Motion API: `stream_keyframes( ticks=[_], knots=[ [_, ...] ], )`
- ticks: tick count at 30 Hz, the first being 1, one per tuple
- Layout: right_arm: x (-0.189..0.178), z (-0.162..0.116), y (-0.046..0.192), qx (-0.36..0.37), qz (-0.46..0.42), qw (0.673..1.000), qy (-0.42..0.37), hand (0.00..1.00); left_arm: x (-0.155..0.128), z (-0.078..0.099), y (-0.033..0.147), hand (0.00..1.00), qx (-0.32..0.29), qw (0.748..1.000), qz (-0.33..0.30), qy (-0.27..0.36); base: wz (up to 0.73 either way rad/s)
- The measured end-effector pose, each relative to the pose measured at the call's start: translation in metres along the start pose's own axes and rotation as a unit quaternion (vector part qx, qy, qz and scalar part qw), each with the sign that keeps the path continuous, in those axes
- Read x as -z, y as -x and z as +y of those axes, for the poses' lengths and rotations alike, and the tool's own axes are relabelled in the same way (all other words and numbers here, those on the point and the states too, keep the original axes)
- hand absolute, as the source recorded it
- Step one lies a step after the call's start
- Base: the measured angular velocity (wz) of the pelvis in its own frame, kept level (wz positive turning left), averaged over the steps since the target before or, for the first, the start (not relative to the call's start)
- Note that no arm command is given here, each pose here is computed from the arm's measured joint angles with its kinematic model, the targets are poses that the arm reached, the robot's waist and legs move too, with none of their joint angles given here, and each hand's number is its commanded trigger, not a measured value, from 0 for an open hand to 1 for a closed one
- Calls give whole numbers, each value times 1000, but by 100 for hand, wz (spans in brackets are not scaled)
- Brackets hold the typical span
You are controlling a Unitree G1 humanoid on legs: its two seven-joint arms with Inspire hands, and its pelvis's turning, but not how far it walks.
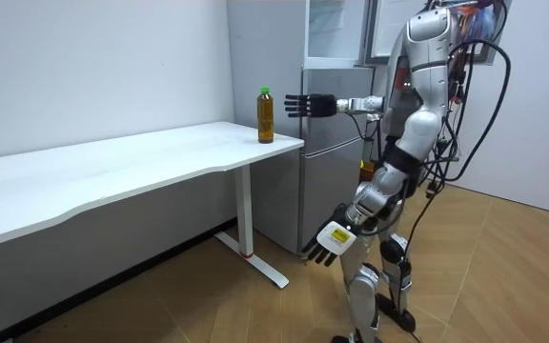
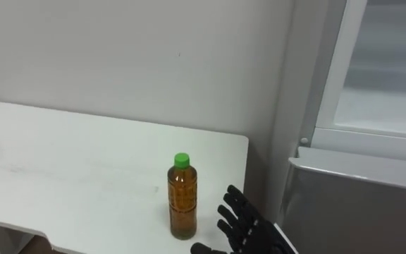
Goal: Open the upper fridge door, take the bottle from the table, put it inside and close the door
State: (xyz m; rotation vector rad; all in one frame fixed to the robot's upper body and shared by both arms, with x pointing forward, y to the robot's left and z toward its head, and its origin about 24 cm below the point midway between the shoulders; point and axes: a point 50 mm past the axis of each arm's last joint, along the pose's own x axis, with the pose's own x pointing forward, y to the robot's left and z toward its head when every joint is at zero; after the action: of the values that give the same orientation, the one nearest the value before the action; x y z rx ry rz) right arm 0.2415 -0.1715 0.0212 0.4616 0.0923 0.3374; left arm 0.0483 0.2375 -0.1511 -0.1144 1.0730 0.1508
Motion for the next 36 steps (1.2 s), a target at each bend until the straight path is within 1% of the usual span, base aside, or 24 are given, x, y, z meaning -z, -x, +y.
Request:
stream_keyframes(
  ticks=[8, 12, 20, 28, 31, 34, 36],
  knots=[
    [-3, -1, -2, 0, 4, 1000, 5, 0, -1, 0, 0, 0, -1, 1000, -1, 1, 0],
    [-13, 0, -10, -11, -7, 1000, 20, 0, -1, 1, 0, 0, -3, 1000, -1, 3, 0],
    [-32, 10, -13, -24, -39, 998, 39, 0, -1, 2, 0, 0, -3, 1000, 1, 3, 0],
    [-39, 12, -17, 2, -52, 997, 48, 0, -3, 2, -1, 0, -4, 1000, 5, 1, 8],
    [-41, 12, -20, 16, -51, 996, 69, 0, -3, 3, -1, 0, -4, 1000, 8, 2, 8],
    [-39, 7, -22, 44, -46, 996, 69, 0, -4, 2, -2, 0, -3, 1000, 10, 3, 0],
    [-35, -1, -22, 80, -36, 994, 70, 0, -4, 2, -2, 0, -3, 1000, 10, 3, 0]
  ],
)
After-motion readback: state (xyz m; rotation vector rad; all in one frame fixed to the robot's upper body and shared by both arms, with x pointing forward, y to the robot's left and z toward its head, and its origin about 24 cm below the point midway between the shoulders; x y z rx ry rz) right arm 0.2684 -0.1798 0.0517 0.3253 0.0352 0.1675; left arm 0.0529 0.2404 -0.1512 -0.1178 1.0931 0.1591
